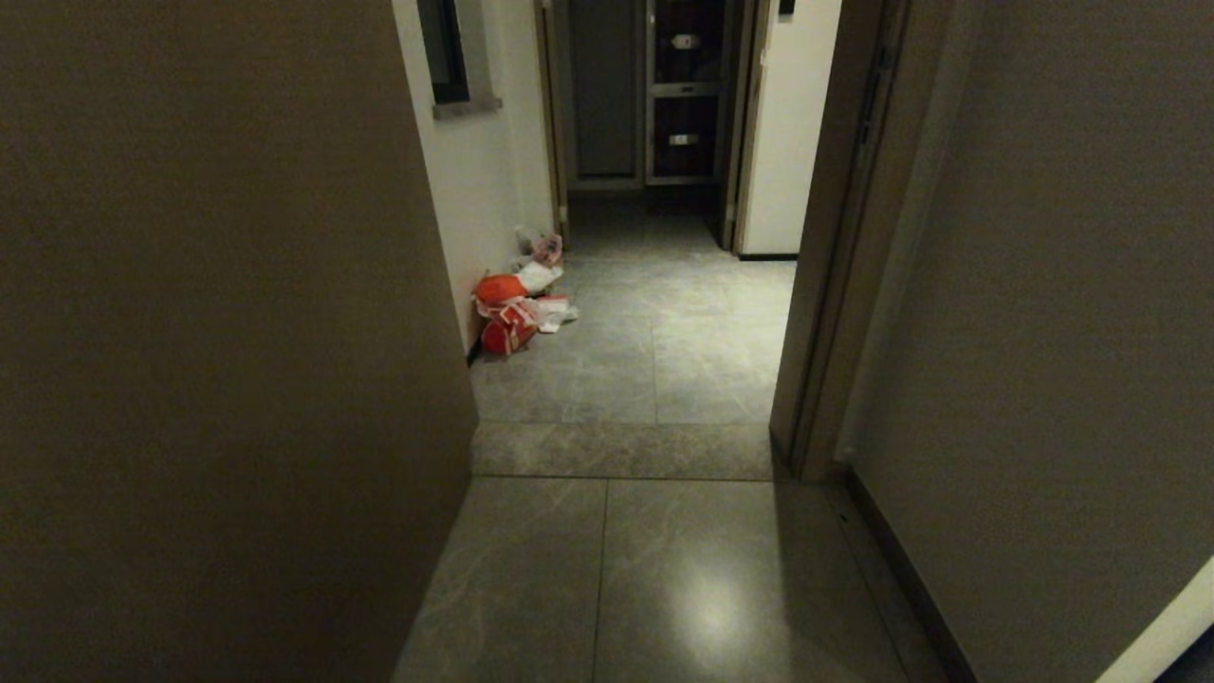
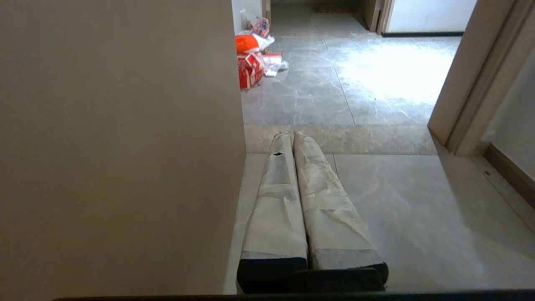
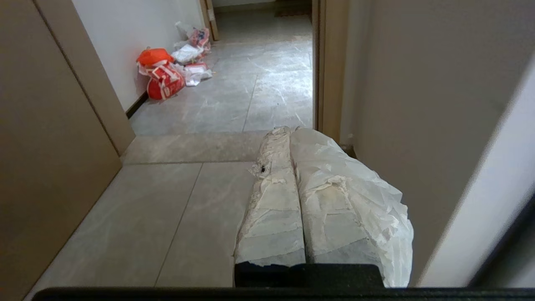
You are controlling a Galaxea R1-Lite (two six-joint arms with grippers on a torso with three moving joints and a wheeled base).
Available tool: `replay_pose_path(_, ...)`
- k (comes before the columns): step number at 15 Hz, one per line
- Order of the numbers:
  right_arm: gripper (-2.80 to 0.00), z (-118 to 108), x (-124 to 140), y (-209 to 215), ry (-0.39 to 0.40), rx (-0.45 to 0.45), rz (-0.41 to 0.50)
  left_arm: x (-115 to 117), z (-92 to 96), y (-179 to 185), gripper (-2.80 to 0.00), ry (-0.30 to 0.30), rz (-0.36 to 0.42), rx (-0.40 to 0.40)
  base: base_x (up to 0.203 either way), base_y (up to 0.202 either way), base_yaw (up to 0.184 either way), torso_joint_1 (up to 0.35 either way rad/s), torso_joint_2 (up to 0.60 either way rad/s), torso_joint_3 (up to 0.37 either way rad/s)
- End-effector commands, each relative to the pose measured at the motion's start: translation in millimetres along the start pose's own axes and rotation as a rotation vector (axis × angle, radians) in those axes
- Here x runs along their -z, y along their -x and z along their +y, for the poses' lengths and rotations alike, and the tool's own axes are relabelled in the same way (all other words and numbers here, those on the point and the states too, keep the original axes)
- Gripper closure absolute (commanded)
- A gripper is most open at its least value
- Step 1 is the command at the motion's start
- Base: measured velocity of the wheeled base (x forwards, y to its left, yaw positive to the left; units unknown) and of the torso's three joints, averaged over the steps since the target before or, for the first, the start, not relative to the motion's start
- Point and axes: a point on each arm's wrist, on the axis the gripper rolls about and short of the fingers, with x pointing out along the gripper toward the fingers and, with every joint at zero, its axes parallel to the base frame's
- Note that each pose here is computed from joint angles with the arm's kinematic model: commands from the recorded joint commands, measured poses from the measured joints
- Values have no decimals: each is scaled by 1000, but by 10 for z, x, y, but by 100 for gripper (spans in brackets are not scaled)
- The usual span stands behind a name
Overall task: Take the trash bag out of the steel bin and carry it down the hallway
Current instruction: Put the trash bag at the door
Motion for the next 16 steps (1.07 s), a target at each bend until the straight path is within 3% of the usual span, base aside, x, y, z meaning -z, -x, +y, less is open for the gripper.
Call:
replay_pose_path(1,0,0,-1,0,0,-1,-1,5,0,-1,0,0,1,-1,184,0,5,2,5,6)
replay_pose_path(16,0,0,-1,0,0,-1,-1,5,0,-1,0,0,1,-1,192,0,1,3,4,3)
